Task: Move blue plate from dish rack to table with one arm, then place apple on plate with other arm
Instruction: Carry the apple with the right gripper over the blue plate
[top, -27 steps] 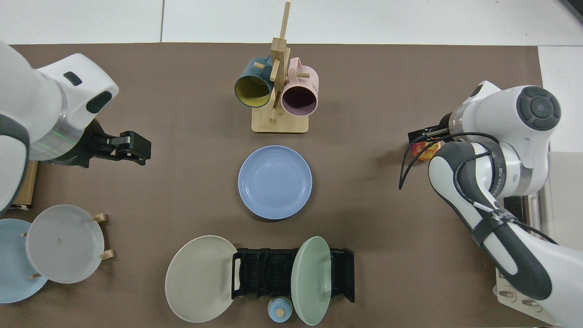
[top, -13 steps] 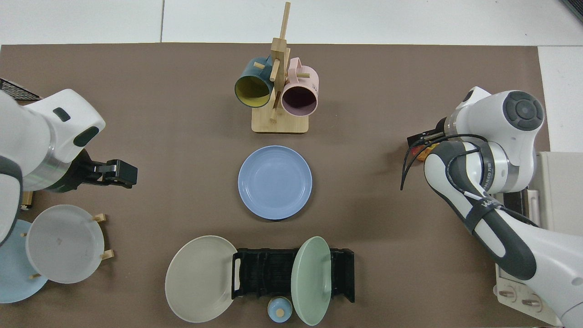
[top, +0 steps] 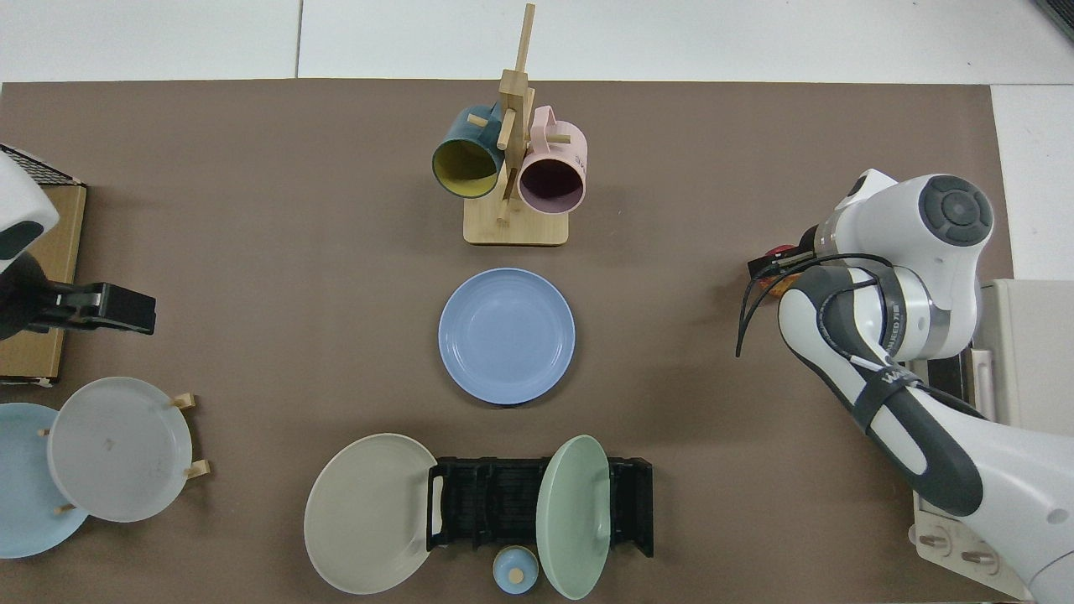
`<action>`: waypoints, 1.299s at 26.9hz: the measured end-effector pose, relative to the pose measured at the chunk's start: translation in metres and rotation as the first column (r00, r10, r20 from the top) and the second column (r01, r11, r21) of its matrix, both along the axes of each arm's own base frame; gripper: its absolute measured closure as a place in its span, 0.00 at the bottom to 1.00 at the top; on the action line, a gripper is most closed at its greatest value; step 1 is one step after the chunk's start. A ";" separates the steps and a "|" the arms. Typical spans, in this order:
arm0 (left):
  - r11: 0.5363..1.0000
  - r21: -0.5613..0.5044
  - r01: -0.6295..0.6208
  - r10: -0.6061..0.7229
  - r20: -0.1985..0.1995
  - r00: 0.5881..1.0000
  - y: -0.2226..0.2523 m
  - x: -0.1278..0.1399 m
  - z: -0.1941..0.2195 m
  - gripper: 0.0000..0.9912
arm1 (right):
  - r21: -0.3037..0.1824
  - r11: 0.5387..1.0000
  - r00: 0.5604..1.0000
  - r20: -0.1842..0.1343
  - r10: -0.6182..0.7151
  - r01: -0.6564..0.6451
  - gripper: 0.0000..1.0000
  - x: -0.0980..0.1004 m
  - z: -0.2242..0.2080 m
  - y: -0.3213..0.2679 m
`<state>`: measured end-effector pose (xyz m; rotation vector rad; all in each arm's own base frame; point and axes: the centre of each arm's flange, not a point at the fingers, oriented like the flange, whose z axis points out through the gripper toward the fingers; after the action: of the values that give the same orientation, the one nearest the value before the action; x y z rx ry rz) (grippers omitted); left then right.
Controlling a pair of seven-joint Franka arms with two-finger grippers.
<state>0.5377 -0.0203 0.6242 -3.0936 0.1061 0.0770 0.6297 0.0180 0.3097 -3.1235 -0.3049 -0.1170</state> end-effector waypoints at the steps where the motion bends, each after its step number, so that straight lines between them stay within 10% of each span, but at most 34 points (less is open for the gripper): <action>1: 1.000 -0.002 0.003 -0.003 0.002 1.000 0.000 0.003 0.000 0.00 | 0.000 1.000 1.000 0.000 0.000 0.000 0.04 0.000 0.000 0.000; 6: 1.000 -0.004 0.013 -0.013 -0.008 1.000 -0.004 0.008 -0.005 0.00 | 0.001 1.000 1.000 0.001 0.002 -0.002 0.27 0.000 0.001 0.001; 20: 1.000 -0.004 0.030 -0.030 -0.013 0.999 -0.012 0.004 -0.008 0.00 | 0.011 1.000 0.999 0.038 0.023 -0.023 0.27 0.006 0.044 0.034; 35: 1.000 -0.020 0.024 -0.024 0.025 0.999 -0.010 0.009 -0.009 0.00 | 0.063 0.988 0.990 0.009 -0.142 0.141 0.27 -0.059 0.104 0.228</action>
<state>0.5468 -0.0304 0.6149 -3.1112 0.1436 0.0364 0.5706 0.2462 0.4137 -3.0806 -0.0774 -0.1441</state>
